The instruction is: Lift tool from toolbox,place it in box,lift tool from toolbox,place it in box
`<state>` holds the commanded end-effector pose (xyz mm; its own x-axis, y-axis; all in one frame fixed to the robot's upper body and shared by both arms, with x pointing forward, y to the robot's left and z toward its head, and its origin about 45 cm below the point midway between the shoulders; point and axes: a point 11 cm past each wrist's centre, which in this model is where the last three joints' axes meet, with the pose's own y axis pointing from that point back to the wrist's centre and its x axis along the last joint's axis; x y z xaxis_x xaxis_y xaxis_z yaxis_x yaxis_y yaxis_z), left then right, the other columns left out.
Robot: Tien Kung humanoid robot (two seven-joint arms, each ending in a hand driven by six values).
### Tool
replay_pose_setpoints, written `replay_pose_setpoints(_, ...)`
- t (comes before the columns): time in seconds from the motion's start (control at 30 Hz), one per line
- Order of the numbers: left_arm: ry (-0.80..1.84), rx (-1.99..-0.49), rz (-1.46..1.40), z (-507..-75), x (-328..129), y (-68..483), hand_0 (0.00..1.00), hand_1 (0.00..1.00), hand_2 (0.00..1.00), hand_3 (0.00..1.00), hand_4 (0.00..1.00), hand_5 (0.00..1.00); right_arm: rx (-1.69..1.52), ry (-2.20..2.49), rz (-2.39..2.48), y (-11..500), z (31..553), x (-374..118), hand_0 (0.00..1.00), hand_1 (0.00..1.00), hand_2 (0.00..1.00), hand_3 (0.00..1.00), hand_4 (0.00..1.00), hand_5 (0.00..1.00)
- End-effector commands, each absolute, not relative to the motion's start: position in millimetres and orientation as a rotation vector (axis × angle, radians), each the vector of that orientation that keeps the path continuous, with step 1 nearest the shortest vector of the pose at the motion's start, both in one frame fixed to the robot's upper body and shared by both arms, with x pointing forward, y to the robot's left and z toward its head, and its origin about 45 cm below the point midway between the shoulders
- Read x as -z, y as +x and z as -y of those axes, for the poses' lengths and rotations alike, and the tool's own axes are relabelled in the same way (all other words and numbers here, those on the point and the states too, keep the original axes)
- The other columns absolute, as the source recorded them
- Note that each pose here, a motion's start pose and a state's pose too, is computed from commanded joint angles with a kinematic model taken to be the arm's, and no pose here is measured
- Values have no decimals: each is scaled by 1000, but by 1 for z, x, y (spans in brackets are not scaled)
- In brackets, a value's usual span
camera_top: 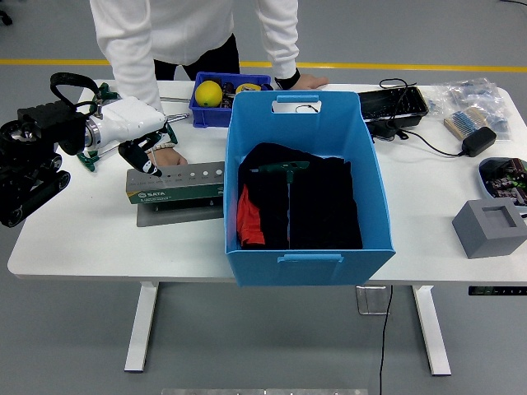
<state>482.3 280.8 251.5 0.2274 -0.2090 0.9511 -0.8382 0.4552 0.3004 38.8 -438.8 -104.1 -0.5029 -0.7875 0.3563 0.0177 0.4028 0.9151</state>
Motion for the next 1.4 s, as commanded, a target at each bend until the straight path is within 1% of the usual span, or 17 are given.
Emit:
replay_pose_setpoints(0.17,959,-637,1318,-278,-266,484,121,2,42,49,885,358,1200,664,1807,36,437,105,640,620,700,548,768,661)
replay_pose_setpoints(0.2,942,-650,1322,-278,-268,484,105,2,30,46,875,385,1200,663,1806,36,437,105,640,618,698,548,768,661)
replay_pose_setpoints(0.57,812,-748,1351,-273,-295,485,88,2,17,42,871,392,1204,660,1795,32,435,106,640,623,699,548,768,661)
replay_pose_setpoints(0.6,804,-756,1354,-272,-298,485,83,2,9,38,853,384,1204,661,1795,32,435,106,641,624,699,548,768,662)
replay_pose_setpoints(0.67,785,-771,1361,-270,-305,485,83,2,9,38,853,384,1204,661,1793,32,435,106,641,624,699,548,768,662)
replay_pose_setpoints(0.87,652,-838,1400,-249,-339,482,83,2,8,35,842,380,1205,662,1794,32,434,106,641,623,700,548,768,662)
replay_pose_setpoints(0.97,544,-874,1408,-229,-357,477,83,2,8,35,842,380,1205,664,1796,33,435,106,641,623,700,548,768,662)
replay_pose_setpoints(1.03,505,-867,1409,-217,-361,473,83,2,7,36,840,379,1205,664,1796,33,435,106,640,623,701,548,768,663)
replay_pose_setpoints(1.17,474,-790,1391,-187,-353,465,83,2,7,36,840,379,1200,669,1795,36,436,105,640,623,701,548,768,663)
replay_pose_setpoints(1.2,470,-766,1373,-179,-348,463,99,2,17,39,837,381,1199,669,1796,37,436,105,640,623,702,548,769,663)
replay_pose_setpoints(1.3,504,-674,1292,-158,-325,459,99,2,17,39,837,381,1194,673,1799,40,438,104,640,623,702,548,769,663)
replay_pose_setpoints(1.37,533,-628,1248,-152,-313,457,99,2,17,39,837,381,1193,673,1802,41,439,104,640,623,702,548,769,663)
replay_pose_setpoints(1.4,560,-595,1216,-147,-302,456,164,2,93,125,822,376,1191,674,1806,42,440,103,640,623,701,548,769,664)
